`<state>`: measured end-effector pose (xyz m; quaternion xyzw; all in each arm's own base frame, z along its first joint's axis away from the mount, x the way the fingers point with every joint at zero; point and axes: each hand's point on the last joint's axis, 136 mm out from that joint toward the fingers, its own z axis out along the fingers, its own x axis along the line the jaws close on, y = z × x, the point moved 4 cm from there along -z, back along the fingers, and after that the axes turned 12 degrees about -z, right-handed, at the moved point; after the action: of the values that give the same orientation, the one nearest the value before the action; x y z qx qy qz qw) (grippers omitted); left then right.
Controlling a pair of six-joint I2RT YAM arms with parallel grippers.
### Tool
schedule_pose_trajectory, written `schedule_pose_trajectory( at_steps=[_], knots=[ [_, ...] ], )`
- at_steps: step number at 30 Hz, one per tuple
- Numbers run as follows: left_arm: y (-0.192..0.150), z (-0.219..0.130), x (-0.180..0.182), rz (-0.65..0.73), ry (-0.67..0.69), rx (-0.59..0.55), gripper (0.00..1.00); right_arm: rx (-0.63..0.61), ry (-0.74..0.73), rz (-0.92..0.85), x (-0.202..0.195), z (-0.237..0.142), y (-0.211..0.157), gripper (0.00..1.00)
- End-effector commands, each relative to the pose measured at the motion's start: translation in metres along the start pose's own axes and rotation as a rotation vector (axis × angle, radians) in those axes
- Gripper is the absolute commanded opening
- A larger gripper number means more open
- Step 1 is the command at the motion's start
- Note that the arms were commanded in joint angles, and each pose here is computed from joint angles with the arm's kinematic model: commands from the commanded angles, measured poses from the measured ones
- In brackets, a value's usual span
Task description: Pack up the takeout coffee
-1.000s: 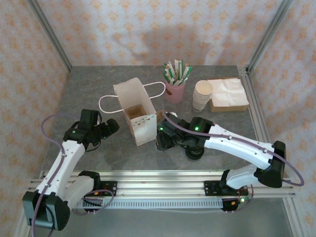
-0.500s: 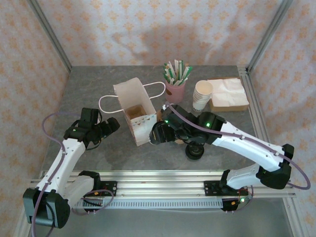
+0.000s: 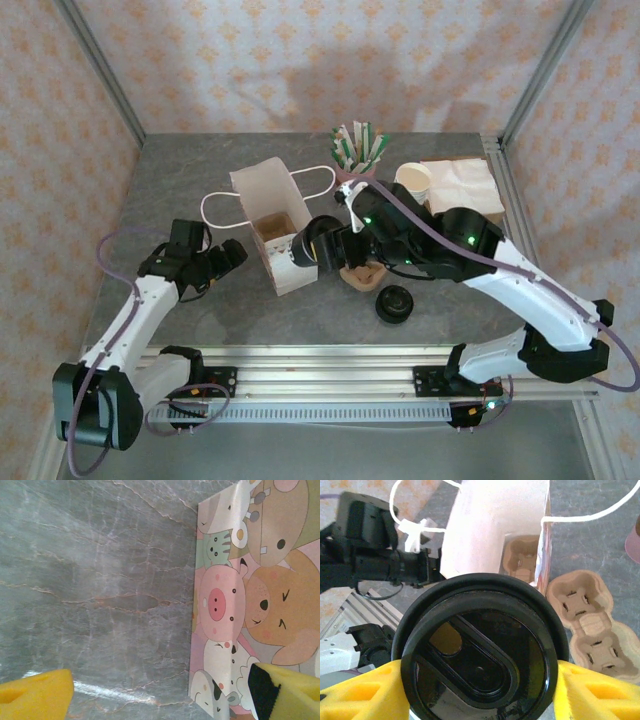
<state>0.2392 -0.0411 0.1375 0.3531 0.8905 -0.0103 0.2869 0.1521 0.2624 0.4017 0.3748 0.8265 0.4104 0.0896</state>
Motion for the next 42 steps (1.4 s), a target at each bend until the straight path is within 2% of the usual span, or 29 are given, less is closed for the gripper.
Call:
schedule_pose_trajectory(
  at_steps=[1,9,18,26,34,37,42],
  knots=[
    [-0.003,0.008,-0.005,-0.017,-0.053,0.021,0.92,-0.006,-0.033,-0.042,-0.003,-0.003,0.010,0.65],
    [-0.024,0.026,-0.007,-0.001,-0.079,0.077,0.92,-0.068,-0.076,-0.074,0.003,0.006,0.050,0.66],
    [-0.049,0.031,-0.011,-0.004,-0.131,0.073,0.92,-0.018,-0.215,-0.123,-0.003,0.038,0.073,0.66],
    [-0.069,0.028,-0.025,0.063,-0.135,0.025,0.92,0.044,-0.267,-0.150,-0.007,0.067,0.075,0.66],
    [-0.104,0.034,-0.037,0.127,-0.173,0.064,0.92,0.171,-0.266,-0.175,-0.015,0.092,0.061,0.67],
    [-0.110,0.031,-0.035,0.195,-0.117,0.066,0.92,0.225,-0.261,-0.174,-0.018,0.102,0.054,0.66],
    [-0.100,0.020,-0.007,0.255,0.040,0.003,0.92,0.286,-0.258,-0.182,-0.024,0.115,0.046,0.67]
  ],
)
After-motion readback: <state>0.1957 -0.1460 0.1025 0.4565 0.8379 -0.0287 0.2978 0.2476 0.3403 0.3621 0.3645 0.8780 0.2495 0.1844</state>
